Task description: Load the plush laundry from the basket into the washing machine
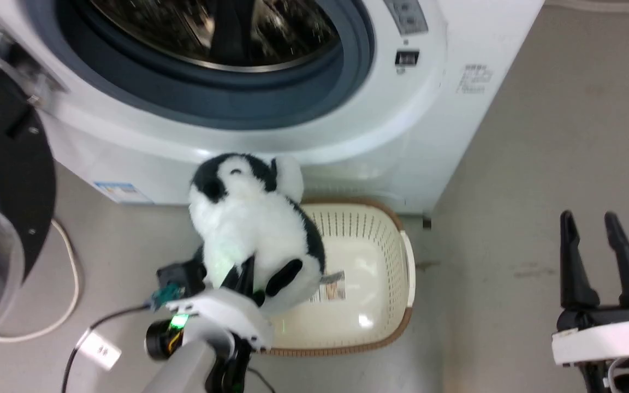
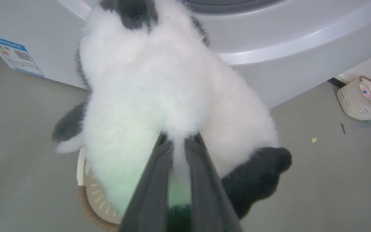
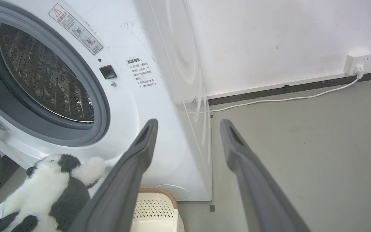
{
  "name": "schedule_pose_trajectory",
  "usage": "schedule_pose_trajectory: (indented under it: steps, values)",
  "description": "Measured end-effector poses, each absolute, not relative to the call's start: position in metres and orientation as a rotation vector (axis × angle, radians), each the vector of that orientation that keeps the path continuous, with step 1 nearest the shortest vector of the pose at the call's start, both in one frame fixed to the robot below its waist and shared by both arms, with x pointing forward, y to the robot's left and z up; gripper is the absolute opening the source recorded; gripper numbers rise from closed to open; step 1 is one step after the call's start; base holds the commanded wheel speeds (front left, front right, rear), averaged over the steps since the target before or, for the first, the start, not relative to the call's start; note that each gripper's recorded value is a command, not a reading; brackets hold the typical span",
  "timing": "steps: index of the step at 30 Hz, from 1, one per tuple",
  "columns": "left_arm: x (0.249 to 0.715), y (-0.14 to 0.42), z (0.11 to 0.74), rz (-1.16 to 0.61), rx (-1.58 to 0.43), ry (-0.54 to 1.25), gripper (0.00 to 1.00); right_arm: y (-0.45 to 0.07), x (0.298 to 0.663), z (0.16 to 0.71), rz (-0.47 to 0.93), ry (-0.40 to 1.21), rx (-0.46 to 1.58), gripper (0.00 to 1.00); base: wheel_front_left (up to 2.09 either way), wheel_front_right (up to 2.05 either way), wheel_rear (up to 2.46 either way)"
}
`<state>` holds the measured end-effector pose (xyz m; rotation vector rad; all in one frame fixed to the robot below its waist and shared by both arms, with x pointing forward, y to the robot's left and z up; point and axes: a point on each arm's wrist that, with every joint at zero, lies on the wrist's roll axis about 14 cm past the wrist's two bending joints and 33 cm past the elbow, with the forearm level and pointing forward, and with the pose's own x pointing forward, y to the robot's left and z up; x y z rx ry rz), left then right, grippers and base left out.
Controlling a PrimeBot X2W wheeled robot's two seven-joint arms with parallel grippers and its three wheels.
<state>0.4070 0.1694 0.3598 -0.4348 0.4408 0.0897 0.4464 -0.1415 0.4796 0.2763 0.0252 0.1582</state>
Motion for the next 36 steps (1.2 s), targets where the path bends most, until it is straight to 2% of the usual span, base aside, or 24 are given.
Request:
schedule_pose_trajectory:
  steps: [14,17,27,36]
  values:
    - [0.374,0.189,0.484,0.092,-0.351,0.069,0.00,-0.135,0.418,0.521,0.190,-0.070,0.311,1.00,0.00,0.00,0.00]
    - [0.377,0.188,0.492,0.083,-0.339,0.049,0.00,-0.137,0.418,0.521,0.183,-0.074,0.312,1.00,0.00,0.00,0.00]
    - [0.432,0.203,0.524,0.075,-0.293,-0.049,0.00,-0.148,0.422,0.507,0.147,-0.043,0.310,1.00,0.00,0.00,0.00]
    - [0.502,0.210,0.520,0.046,-0.217,-0.048,0.00,-0.156,0.443,0.492,0.116,-0.023,0.303,1.00,0.00,0.00,0.00]
